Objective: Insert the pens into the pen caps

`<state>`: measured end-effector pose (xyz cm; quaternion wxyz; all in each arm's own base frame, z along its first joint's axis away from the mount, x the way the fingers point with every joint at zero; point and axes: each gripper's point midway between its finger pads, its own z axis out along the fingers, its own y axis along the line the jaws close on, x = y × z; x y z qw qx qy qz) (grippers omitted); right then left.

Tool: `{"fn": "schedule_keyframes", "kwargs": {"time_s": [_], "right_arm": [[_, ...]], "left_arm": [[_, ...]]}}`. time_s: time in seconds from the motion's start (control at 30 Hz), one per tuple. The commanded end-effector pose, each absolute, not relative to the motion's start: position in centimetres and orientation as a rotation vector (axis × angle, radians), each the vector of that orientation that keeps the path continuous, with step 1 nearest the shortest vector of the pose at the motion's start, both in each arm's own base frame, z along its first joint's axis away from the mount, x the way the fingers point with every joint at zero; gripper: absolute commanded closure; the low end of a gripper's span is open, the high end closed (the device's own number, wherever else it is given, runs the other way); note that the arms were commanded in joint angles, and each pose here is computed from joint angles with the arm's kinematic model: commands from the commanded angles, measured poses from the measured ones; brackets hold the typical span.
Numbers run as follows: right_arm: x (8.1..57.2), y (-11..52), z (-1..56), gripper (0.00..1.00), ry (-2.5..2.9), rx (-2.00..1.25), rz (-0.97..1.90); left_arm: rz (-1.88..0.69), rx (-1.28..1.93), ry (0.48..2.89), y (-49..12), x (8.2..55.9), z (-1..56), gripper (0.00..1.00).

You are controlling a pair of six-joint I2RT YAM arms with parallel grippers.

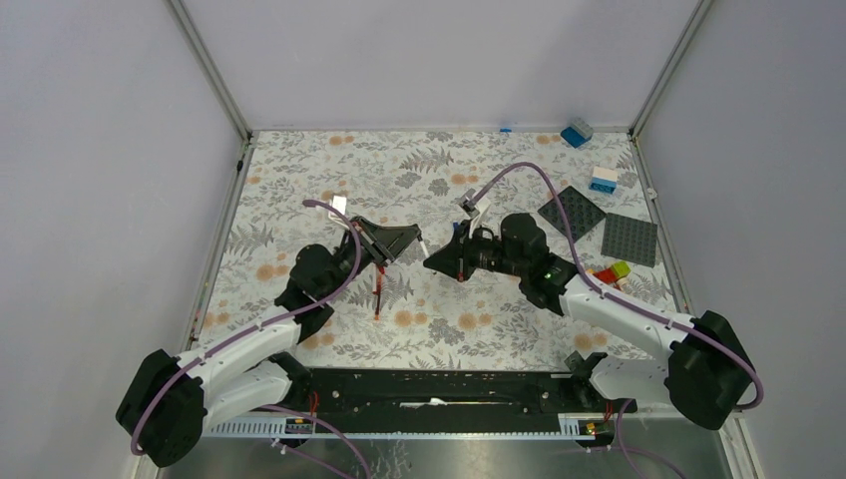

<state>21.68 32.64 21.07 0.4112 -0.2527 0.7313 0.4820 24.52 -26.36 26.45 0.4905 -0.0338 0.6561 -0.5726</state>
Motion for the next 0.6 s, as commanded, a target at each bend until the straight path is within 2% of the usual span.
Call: {"fn": "schedule_keyframes", "kwargs": {"time_s": [0.0, 0.3, 0.57], "right_arm": [[25.2, 33.0, 25.8, 1.00, 1.697, -0.567, 1.115], [26.9, 33.0, 26.0, 1.00, 1.731, -0.554, 1.027], [31.8, 32.6, 25.3, 1.00, 1.826, -0.477, 0.773]], "left_arm": [[-1.472, -0.010, 1.643, -27.5, 22.5, 25.3, 1.00], [-1.475, -0.042, 1.696, -27.8, 22.5, 24.3, 1.00], [-1.453, -0.124, 1.840, -28.9, 23.0, 21.7, 1.00]]}}
